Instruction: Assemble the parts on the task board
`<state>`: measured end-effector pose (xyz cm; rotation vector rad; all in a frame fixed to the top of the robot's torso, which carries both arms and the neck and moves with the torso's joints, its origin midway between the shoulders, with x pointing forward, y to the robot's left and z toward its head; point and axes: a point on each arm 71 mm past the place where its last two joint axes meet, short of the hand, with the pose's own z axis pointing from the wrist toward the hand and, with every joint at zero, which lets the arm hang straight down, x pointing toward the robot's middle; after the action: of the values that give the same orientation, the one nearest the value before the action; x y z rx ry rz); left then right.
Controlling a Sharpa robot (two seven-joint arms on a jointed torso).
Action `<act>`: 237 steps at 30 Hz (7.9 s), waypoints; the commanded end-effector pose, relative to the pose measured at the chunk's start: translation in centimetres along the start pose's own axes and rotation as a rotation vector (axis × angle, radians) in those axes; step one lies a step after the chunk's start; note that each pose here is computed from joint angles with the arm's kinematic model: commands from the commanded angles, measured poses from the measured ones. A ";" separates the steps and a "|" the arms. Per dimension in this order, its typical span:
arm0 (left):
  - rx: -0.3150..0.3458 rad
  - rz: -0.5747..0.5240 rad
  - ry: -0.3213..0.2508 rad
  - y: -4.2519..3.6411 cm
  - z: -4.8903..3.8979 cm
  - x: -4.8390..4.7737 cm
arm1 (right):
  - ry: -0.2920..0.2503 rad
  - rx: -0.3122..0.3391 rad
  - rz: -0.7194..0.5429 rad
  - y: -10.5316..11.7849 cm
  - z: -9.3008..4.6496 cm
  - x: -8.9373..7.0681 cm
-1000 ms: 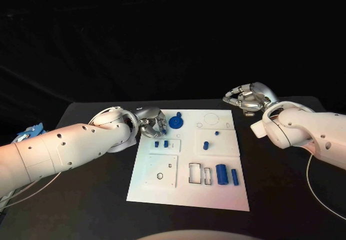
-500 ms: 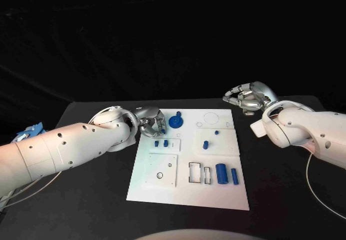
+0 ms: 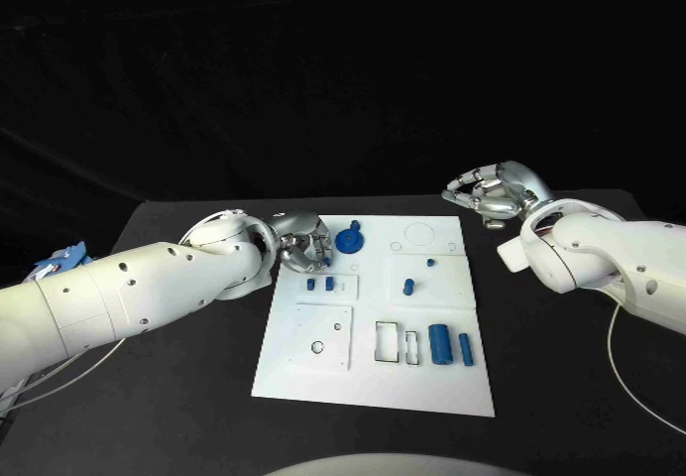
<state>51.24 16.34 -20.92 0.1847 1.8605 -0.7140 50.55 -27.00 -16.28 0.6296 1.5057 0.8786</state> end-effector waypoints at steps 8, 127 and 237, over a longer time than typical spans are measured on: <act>-0.016 0.014 0.039 0.09 0.17 0.33 | 0.012 -0.009 -0.001 0.0 0.0 0.1; 0.212 -1.230 -0.379 4.23 -6.81 -4.50 | 0.365 -0.297 -0.967 2.2 -3.1 6.6; 0.175 -1.237 -0.344 4.13 -5.82 -4.11 | 0.387 -0.590 -0.613 8.0 -7.9 19.5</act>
<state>50.13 24.07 -17.56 -1.0112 1.4203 -1.5802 39.49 -8.34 -20.61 -0.4331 1.5133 0.8961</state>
